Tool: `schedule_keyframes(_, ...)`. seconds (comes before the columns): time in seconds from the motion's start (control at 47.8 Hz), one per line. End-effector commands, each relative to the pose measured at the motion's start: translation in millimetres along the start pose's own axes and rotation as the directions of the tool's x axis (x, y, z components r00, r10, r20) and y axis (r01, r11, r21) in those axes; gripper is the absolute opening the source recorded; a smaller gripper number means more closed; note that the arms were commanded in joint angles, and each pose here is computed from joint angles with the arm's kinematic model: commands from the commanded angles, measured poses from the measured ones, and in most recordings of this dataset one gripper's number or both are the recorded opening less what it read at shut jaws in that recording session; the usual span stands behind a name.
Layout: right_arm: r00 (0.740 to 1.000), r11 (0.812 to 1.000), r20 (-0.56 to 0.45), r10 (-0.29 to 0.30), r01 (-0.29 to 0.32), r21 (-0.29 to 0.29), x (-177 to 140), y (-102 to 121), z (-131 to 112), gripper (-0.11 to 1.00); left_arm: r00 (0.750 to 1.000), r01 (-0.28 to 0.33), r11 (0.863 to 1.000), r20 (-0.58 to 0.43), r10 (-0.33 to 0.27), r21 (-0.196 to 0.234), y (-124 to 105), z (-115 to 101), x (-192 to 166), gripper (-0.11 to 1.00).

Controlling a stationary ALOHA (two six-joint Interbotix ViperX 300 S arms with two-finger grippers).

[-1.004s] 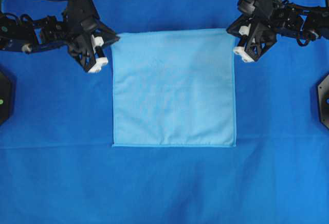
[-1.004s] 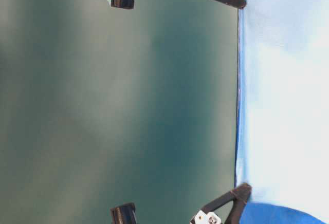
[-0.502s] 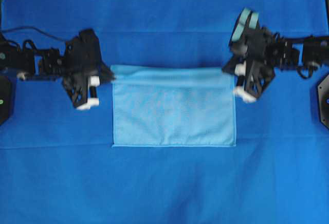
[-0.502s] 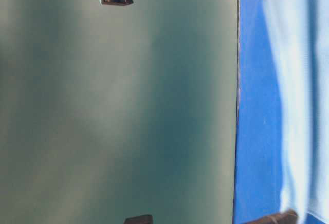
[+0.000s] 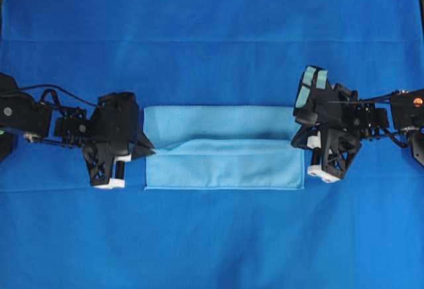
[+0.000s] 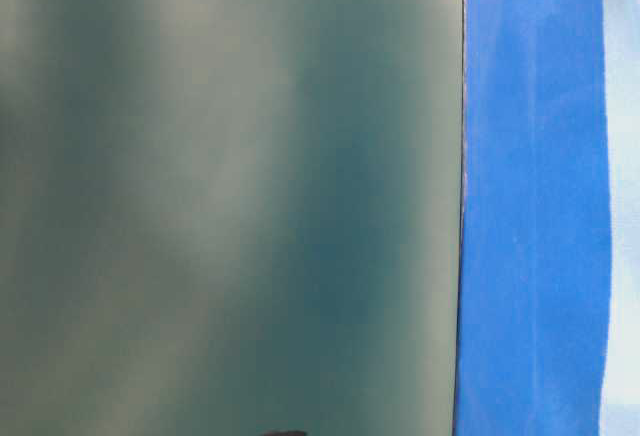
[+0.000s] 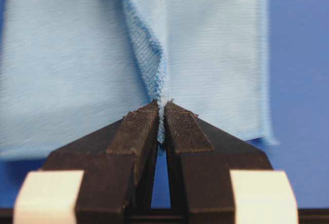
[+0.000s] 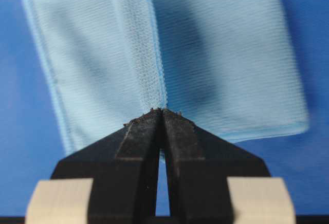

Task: Fold the light blue towel.
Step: 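Lift the top corners and fold them down toward the bottom edge, then release the corners onto the bottom edge and open both grippers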

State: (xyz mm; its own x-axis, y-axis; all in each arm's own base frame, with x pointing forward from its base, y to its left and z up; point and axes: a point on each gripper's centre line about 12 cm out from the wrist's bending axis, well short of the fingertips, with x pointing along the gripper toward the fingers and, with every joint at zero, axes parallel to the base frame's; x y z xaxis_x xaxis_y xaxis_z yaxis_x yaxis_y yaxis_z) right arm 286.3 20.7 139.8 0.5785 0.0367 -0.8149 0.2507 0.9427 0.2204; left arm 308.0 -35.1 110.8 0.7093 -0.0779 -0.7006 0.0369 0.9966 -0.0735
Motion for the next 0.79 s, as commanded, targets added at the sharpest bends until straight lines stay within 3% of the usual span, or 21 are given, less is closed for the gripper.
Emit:
schedule_keyframes(0.0,1.0,1.0,0.018,0.021,-0.021,-0.009,-1.0,7.4,2.5,0.02,0.999,0.024,1.0,0.04,-0.025,0.018,-10.3,13.1,0.8,0.02)
schedule_keyframes(0.188,1.0,1.0,-0.001,0.03,-0.03,-0.005,2.5,13.5,-2.7,0.02,0.998,0.043,0.998,0.047,-0.045,0.034,-19.3,16.4,4.0,0.02)
schedule_keyframes(0.502,0.998,0.997,-0.013,0.061,-0.062,-0.048,1.5,28.3,-10.0,0.02,0.998,0.054,0.997,0.035,-0.056,0.046,-24.0,11.2,1.7,0.02)
schedule_keyframes(0.774,0.997,0.996,0.005,0.076,-0.076,-0.048,1.9,30.8,-9.4,0.02,0.998,0.058,0.998,0.033,-0.059,0.037,-25.3,10.0,2.3,0.02)
